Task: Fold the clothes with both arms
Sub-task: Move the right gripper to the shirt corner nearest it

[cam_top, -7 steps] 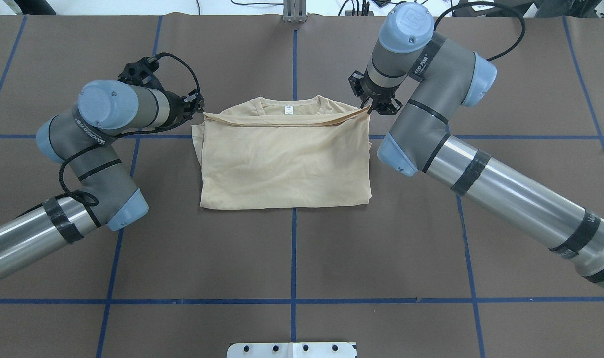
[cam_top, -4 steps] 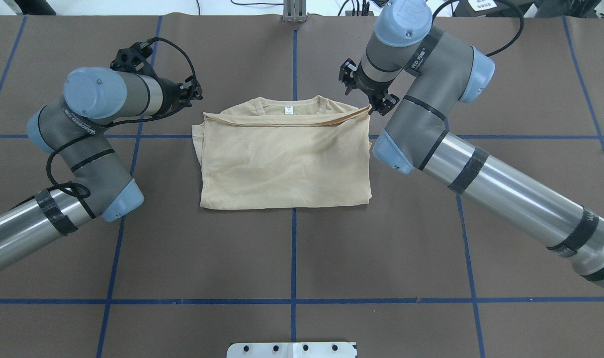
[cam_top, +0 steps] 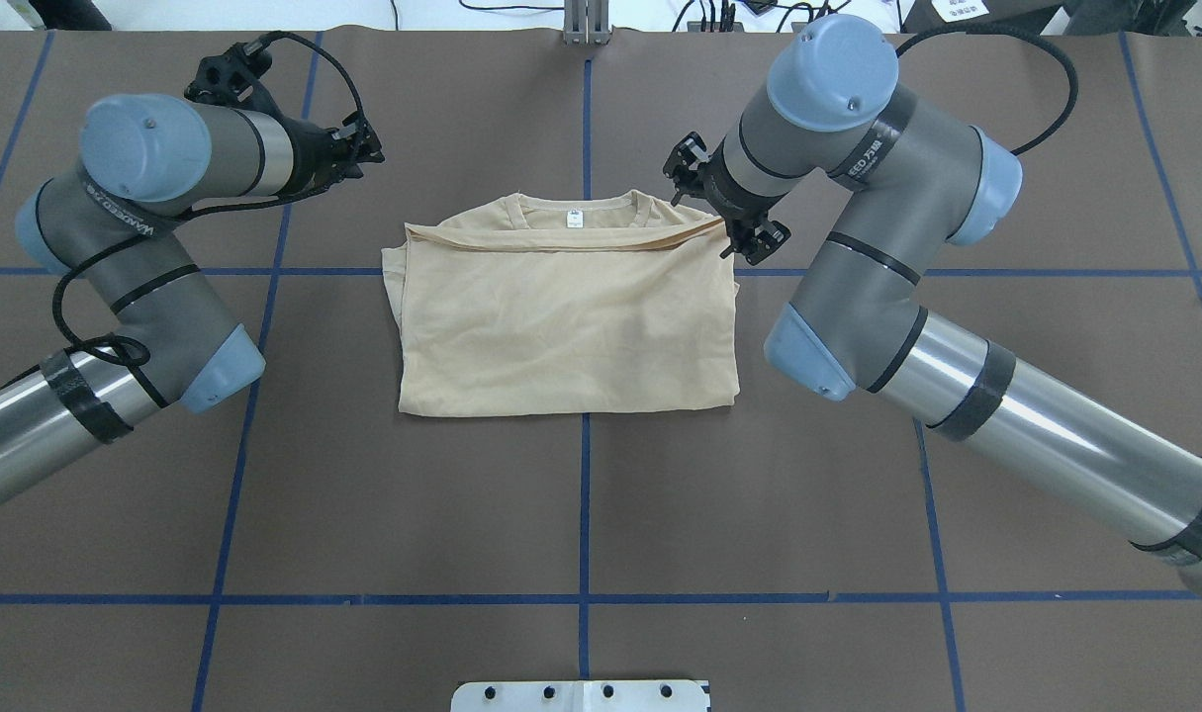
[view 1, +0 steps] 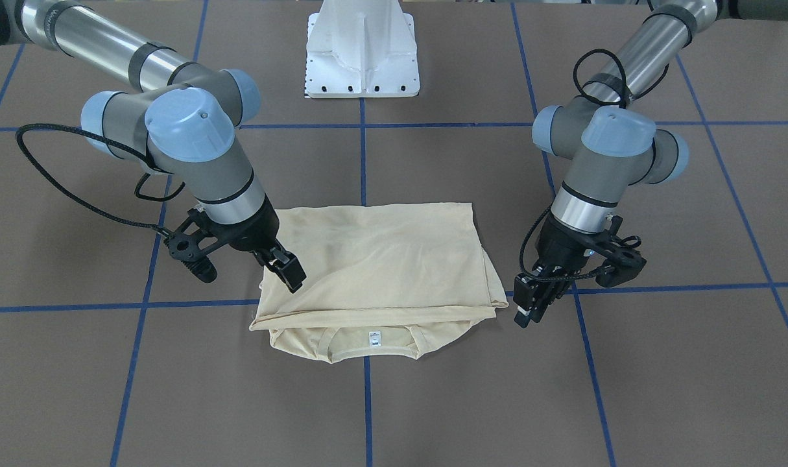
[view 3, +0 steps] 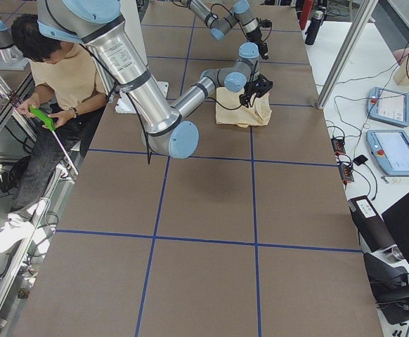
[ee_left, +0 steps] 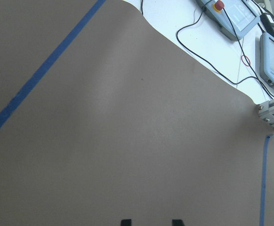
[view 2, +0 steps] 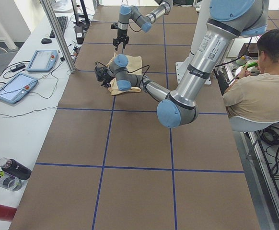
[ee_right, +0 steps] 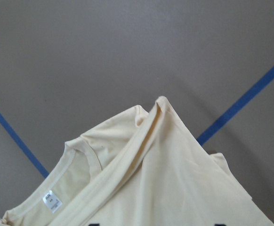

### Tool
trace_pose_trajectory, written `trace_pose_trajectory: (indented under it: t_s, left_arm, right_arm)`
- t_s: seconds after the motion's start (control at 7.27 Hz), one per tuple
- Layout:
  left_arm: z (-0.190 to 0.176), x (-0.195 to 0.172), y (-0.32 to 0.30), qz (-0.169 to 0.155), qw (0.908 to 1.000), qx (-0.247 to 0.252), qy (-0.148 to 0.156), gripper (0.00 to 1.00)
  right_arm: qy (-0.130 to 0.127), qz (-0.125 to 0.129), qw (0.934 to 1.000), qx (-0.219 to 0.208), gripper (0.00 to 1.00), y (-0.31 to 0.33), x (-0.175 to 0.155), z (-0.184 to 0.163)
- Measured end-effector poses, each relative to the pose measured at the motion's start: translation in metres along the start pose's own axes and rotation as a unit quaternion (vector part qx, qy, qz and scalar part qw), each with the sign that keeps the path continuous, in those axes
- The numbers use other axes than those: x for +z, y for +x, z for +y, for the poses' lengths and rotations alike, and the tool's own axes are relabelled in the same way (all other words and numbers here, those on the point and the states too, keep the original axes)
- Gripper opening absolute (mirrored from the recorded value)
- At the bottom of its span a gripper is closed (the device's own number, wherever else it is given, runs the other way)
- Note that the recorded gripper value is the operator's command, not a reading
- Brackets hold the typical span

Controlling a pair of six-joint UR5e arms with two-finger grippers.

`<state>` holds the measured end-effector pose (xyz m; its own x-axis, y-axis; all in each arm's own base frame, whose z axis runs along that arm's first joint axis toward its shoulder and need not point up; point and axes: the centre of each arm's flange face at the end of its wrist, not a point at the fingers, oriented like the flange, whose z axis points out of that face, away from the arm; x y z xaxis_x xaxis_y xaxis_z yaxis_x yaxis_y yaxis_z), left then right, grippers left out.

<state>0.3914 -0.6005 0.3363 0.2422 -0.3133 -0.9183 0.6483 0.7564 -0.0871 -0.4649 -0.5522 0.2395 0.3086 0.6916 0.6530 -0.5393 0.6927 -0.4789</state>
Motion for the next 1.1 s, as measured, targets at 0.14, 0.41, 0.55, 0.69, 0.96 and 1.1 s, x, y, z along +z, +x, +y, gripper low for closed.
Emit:
trace_pose_trajectory:
  t_s: [0.14, 0.41, 0.55, 0.69, 0.96, 1.1]
  left_arm:
    - [-0.01, -0.004, 0.0, 0.003, 1.0, 0.003, 0.004, 0.4]
    - [-0.016, -0.009, 0.0, 0.004, 0.9998, 0.006, -0.02, 0.41]
    - [-0.015, -0.01, 0.001, 0.004, 0.9994, 0.006, -0.035, 0.41]
    - [-0.016, -0.011, 0.001, 0.003, 0.9991, 0.005, -0.042, 0.41]
    - [-0.017, -0.011, 0.001, 0.003, 0.999, 0.004, -0.045, 0.42]
    - [-0.017, -0.012, 0.001, 0.003, 0.999, 0.003, -0.045, 0.42]
  right_arm:
    - [-0.007, 0.002, 1.0, 0.003, 0.9, 0.009, 0.004, 0.017]
    - [-0.006, -0.007, 0.9999, 0.008, 0.9, 0.047, 0.007, 0.062]
    - [0.007, -0.017, 0.9998, 0.01, 0.9, 0.069, 0.008, 0.088]
    - [0.021, -0.022, 0.9994, 0.013, 0.89, 0.083, 0.013, 0.102]
    - [0.052, -0.015, 0.9979, 0.035, 0.87, 0.112, 0.029, 0.094]
    - [0.065, -0.008, 0.9968, 0.047, 0.87, 0.124, 0.037, 0.087]
